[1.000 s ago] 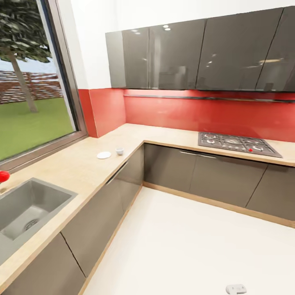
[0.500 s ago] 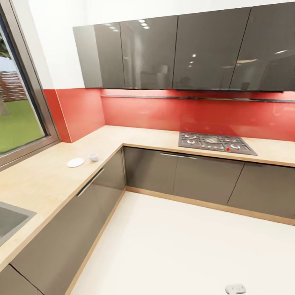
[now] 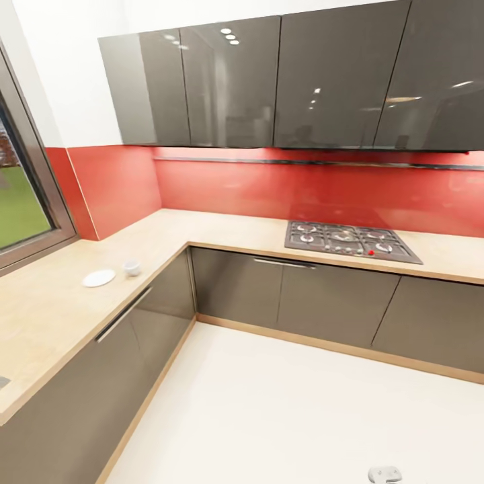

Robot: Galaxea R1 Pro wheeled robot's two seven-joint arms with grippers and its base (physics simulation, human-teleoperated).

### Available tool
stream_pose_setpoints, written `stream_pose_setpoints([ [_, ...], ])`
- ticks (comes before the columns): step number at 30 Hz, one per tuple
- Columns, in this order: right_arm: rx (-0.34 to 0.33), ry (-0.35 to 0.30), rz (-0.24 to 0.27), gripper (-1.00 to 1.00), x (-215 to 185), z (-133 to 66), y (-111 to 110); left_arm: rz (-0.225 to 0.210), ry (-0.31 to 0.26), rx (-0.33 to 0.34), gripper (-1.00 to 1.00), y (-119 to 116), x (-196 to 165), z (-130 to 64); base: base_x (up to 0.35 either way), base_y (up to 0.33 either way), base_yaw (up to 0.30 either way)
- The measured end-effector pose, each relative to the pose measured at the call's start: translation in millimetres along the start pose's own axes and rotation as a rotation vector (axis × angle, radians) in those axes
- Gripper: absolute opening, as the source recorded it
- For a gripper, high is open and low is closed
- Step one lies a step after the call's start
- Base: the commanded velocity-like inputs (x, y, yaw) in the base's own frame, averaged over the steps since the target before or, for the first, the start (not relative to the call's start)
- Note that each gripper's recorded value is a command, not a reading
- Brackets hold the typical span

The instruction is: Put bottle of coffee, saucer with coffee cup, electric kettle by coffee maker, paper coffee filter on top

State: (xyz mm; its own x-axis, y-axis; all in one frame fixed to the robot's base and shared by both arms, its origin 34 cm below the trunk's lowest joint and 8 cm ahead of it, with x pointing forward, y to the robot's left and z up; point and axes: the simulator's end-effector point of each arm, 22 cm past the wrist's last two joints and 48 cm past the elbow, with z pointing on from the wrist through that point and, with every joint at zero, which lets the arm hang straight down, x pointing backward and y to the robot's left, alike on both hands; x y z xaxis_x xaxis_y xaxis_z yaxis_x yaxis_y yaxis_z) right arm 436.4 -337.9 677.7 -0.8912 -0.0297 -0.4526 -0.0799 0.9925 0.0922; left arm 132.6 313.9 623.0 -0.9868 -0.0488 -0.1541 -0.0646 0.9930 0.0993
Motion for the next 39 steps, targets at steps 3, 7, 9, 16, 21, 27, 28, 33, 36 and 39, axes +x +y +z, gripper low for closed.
stream_pose_setpoints([
  [3,0.0,-0.001,0.001,1.0,-0.2,0.0,-0.1,0.0,0.0,-0.001,1.0,0.5,0.0,0.0,0.308,-0.142,0.0],
  [7,0.002,0.001,0.002,1.0,0.1,-0.1,-0.5,-0.001,0.0,-0.002,1.0,1.1,-0.1,0.0,0.318,-0.11,0.0],
  [9,0.003,0.001,0.002,1.0,0.2,-0.1,-0.7,-0.001,-0.001,-0.003,1.0,2.3,-0.2,0.1,0.323,-0.095,0.0],
  [16,0.005,0.001,0.002,1.0,0.1,0.0,-1.0,-0.002,0.0,-0.003,1.0,1.9,0.2,0.0,0.324,-0.091,0.0],
  [21,0.004,0.0,0.003,1.0,-0.1,-0.1,-0.9,-0.003,0.0,-0.003,1.0,2.1,0.3,0.0,0.324,-0.09,0.0],
  [27,0.003,-0.001,0.004,1.0,-0.3,0.0,-0.7,-0.004,0.0,-0.003,1.0,2.0,0.4,-0.1,0.324,-0.091,0.107],
  [28,0.003,-0.001,0.003,1.0,-0.4,0.0,-0.7,-0.004,0.0,-0.003,1.0,1.6,0.4,-0.1,0.324,-0.097,0.252],
  [33,0.005,-0.001,0.004,1.0,-0.4,0.0,-1.0,-0.004,0.0,-0.002,1.0,1.1,0.6,-0.1,0.324,-0.112,0.269],
  [36,0.005,-0.002,0.004,1.0,-0.5,0.0,-1.1,-0.003,0.0,-0.002,1.0,0.9,0.5,-0.1,0.324,-0.121,0.276],
  [39,0.005,-0.001,0.004,1.0,-0.4,0.0,-1.1,-0.002,0.0,-0.001,1.0,0.8,0.6,-0.1,0.324,-0.123,0.277],
])
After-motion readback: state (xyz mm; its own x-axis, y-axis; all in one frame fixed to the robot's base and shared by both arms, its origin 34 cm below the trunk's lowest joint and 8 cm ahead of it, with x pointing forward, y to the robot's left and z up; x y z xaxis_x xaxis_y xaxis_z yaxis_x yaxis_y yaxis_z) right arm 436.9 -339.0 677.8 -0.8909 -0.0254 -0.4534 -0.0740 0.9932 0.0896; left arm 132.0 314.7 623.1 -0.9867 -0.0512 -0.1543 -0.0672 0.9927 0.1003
